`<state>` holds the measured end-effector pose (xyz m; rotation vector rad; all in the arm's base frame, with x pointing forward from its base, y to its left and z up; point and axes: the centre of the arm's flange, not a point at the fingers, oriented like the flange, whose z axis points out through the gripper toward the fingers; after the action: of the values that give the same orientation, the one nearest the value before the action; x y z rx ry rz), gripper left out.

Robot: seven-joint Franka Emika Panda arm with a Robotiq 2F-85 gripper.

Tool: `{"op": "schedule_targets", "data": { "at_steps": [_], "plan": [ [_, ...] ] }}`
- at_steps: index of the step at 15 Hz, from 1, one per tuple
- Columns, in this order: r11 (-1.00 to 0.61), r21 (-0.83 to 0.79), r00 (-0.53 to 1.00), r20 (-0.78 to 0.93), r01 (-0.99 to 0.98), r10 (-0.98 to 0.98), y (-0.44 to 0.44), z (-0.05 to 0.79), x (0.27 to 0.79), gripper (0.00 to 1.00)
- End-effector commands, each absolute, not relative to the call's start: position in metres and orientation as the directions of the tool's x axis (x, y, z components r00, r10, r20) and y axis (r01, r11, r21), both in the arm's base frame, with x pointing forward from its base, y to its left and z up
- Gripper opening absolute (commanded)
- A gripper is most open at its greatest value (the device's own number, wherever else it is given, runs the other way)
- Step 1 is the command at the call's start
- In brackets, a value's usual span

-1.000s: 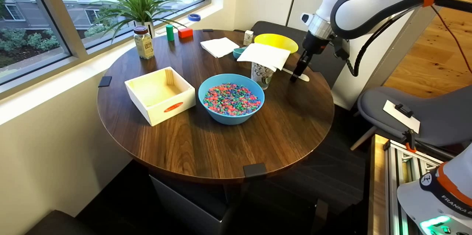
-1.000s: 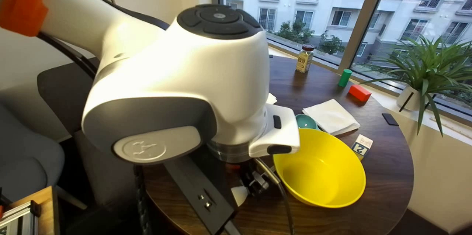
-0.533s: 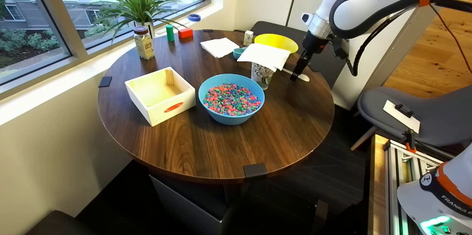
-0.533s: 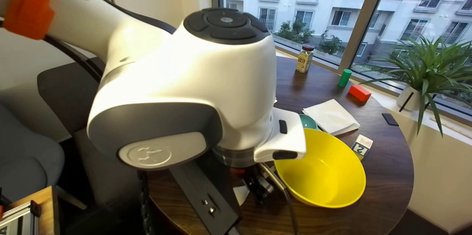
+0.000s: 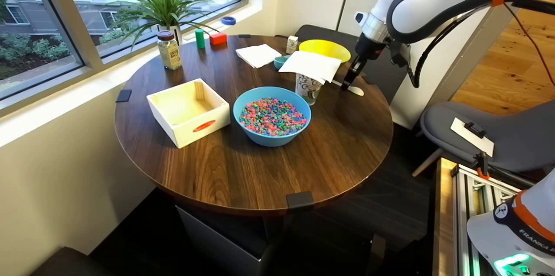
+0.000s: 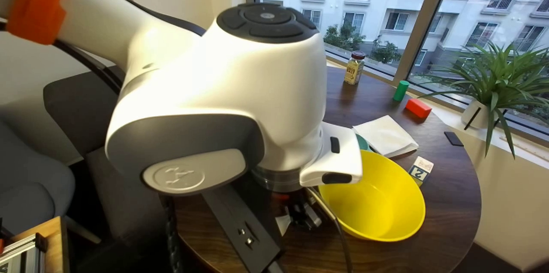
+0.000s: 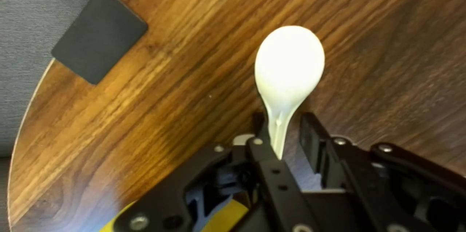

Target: Put the spoon and paper towel over the cup

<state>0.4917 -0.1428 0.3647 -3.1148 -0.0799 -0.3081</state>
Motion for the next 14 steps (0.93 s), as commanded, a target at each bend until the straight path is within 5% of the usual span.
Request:
{"op": "schedule_targets", "data": {
  "at_steps": [1, 14],
  "plan": [
    [-0.999, 0.018, 0.981, 0.191, 0.031, 0.034, -0.137, 0.365, 0.492, 0.01],
    [-0.993, 0.106, 0.966, 0.247, 0.052, 0.077, -0.117, 0.437, 0.477, 0.04]
  ]
}}
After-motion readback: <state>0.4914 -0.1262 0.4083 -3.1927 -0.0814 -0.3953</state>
